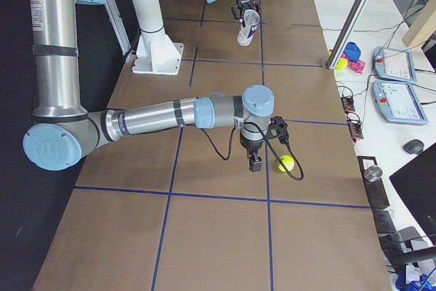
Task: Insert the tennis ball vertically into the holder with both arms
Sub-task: 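Lift the can with the left gripper and stand it upright, open end up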
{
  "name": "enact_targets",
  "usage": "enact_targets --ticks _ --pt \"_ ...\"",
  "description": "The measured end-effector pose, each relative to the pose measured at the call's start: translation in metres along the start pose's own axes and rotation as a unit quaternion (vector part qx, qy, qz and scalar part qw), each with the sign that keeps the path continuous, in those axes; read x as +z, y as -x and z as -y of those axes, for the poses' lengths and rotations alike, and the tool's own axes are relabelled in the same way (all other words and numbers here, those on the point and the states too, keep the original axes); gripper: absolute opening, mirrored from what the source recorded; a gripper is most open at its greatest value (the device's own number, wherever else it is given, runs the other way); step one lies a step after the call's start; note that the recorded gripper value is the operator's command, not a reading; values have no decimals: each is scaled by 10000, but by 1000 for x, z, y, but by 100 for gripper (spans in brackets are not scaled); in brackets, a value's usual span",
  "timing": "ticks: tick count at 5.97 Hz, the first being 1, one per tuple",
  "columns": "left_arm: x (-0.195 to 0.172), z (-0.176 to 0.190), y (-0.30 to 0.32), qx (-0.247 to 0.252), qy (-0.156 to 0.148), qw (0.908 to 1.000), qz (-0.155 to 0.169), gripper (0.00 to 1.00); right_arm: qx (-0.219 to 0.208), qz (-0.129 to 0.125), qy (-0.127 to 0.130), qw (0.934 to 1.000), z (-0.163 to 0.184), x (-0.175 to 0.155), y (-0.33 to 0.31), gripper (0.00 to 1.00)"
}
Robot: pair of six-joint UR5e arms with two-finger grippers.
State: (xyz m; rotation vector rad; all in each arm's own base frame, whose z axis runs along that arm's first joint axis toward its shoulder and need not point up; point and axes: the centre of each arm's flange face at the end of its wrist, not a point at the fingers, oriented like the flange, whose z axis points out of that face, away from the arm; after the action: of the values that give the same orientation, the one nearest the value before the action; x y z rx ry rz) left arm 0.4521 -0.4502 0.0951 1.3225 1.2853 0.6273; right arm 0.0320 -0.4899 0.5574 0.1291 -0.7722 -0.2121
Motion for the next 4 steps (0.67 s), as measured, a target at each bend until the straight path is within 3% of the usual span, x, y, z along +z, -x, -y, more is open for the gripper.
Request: enact_targets --ticks 2,4 --pt "-10 -55 19 -2 -922 9957 -91 69 14 -3 -26 10000 0 -3 2 100" --pt "0 -115 34 -16 -1208 9926 -150 72 25 -3 -36 10000 1 -3 4 100"
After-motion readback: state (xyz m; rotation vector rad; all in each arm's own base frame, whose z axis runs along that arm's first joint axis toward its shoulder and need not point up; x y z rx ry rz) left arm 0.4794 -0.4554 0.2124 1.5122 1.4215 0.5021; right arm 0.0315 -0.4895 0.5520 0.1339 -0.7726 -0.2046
